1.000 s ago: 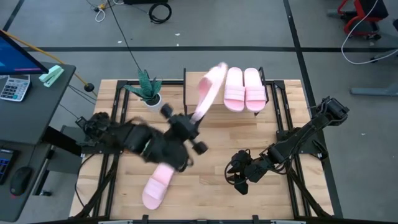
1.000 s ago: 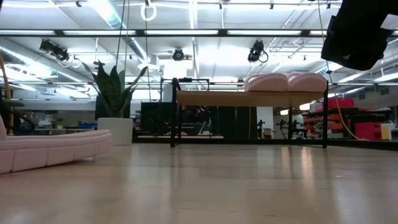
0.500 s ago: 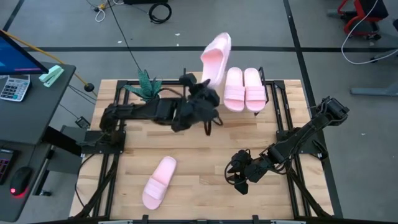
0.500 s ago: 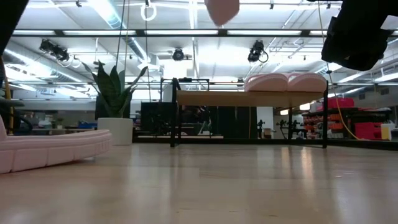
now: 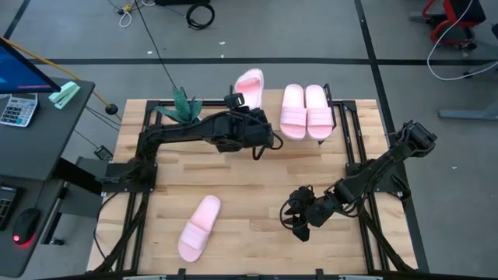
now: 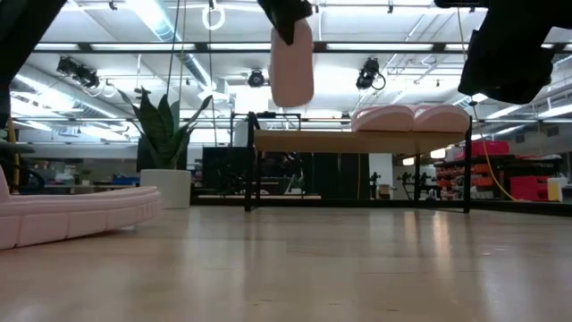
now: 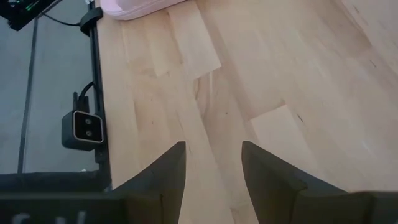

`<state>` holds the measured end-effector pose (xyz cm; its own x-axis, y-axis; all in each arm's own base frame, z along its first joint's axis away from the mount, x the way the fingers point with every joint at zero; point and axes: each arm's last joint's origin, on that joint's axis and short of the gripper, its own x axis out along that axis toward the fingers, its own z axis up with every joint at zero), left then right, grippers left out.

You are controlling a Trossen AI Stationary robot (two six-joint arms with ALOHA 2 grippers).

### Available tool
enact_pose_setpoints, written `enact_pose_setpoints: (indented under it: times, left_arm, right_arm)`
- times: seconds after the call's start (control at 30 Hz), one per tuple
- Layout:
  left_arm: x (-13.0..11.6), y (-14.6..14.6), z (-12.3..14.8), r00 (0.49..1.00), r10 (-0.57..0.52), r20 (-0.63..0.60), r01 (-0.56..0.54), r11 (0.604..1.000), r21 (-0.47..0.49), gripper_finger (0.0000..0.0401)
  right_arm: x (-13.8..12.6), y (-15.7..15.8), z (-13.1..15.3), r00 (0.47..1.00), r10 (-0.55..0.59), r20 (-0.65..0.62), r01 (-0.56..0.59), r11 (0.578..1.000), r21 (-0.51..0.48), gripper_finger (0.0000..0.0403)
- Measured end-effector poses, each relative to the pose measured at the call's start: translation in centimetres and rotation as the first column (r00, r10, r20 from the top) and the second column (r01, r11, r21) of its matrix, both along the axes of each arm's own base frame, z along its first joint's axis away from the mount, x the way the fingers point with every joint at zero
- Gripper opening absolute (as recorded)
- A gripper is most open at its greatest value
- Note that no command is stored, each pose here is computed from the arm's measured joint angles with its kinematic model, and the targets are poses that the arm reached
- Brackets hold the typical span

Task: Pick and place slides into the shelf
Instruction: Put the pink slipper on the shelf

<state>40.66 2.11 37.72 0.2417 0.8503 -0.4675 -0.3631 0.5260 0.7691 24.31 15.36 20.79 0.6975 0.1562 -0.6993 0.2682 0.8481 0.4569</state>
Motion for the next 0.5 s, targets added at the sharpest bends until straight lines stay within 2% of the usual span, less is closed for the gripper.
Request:
enact_pose_setpoints:
  times: [0.1,0.33,0.5]
  left_arm:
    - [0.3,0.7,-0.7,1.000,0.007,-0.014,-0.008,0.999,-0.032,0.0070]
    - [1.3,3.3,-2.1,0.997,0.040,-0.072,-0.041,0.999,-0.013,0.0070]
    - [1.5,5.3,-3.0,0.991,0.066,-0.118,-0.070,0.997,-0.036,0.0070]
  right_arm:
    - [0.1,-0.2,0.0,1.000,-0.012,-0.004,0.012,1.000,-0.001,0.0162]
    - [0.3,-0.4,0.0,1.000,-0.021,0.003,0.021,1.000,0.008,0.0162]
    - [0.3,-0.4,0.0,1.000,-0.019,-0.004,0.019,1.000,0.024,0.0162]
